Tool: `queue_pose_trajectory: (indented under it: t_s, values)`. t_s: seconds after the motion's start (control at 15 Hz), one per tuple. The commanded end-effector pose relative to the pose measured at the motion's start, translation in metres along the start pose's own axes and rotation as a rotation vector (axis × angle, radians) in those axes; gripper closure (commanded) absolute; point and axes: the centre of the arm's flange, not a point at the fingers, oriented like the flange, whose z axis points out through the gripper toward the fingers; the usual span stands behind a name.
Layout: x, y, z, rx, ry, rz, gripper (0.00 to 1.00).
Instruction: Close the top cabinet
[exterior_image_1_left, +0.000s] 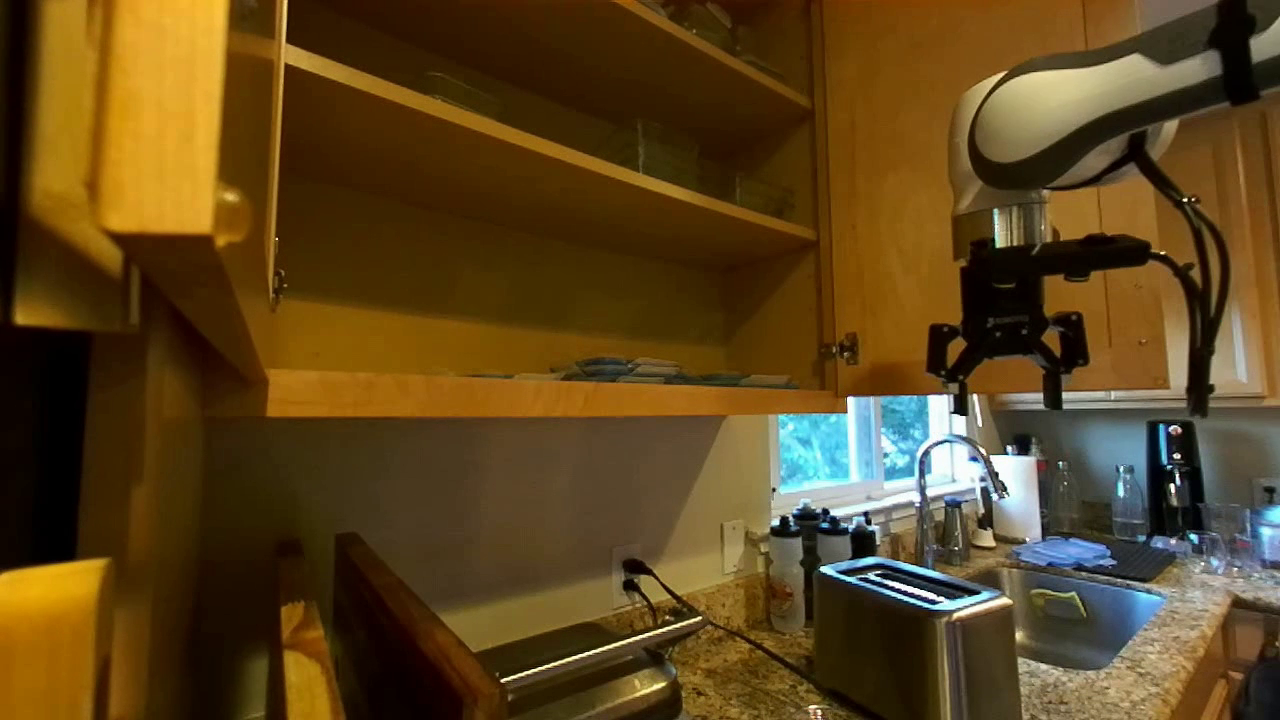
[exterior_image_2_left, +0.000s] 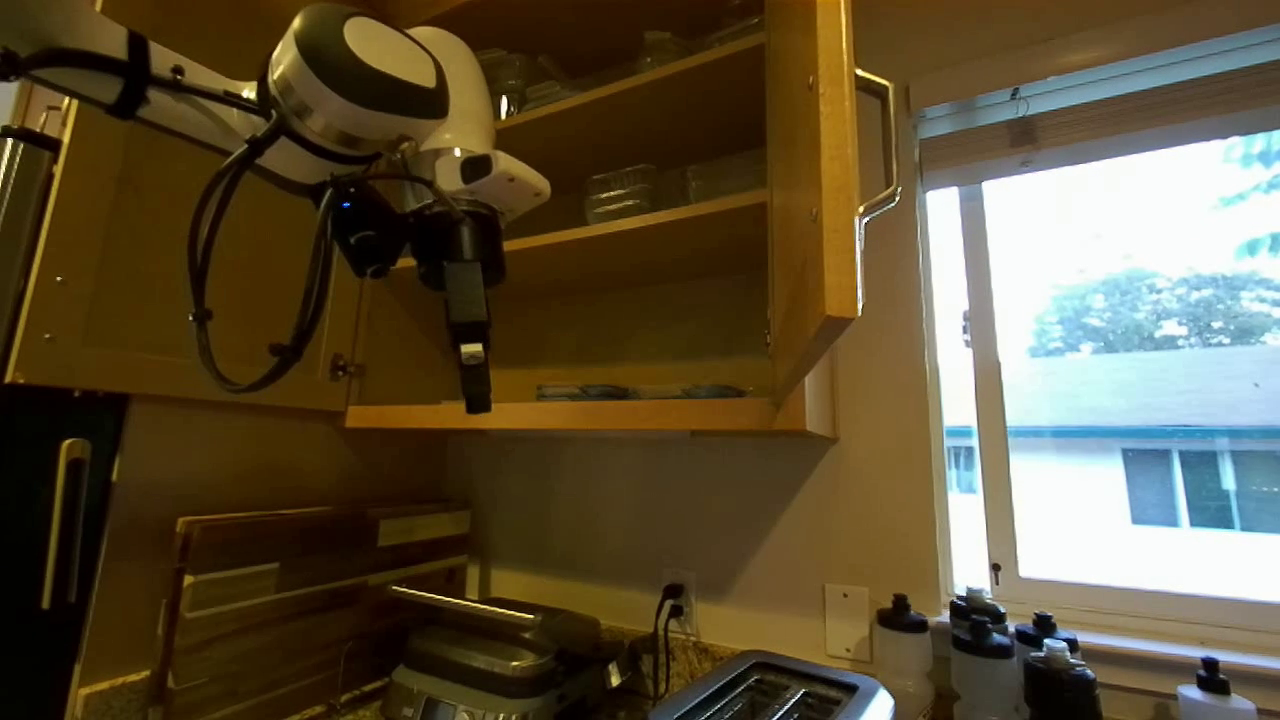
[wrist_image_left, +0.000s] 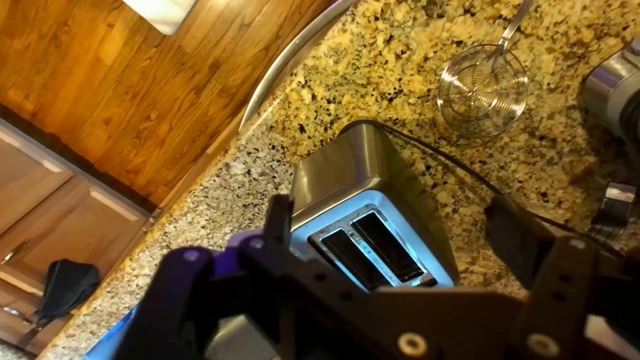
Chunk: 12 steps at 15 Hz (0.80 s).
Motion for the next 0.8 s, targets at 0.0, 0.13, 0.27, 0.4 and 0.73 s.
queue_pose_trajectory:
  t_s: [0.0, 0.13, 0.27, 0.4, 0.73]
  values:
    - [-0.007, 0.036, -0.007, -0.084, 0.016, 0.054, 0.00]
    - [0.004, 0.060, -0.002, -0.126, -0.002, 0.099, 0.00]
    - [0.019, 0.085, 0.002, -0.154, -0.019, 0.145, 0.00]
    - [0.033, 0.110, 0.007, -0.158, -0.032, 0.185, 0.00]
    - [0.045, 0.165, 0.015, -0.160, -0.043, 0.219, 0.00]
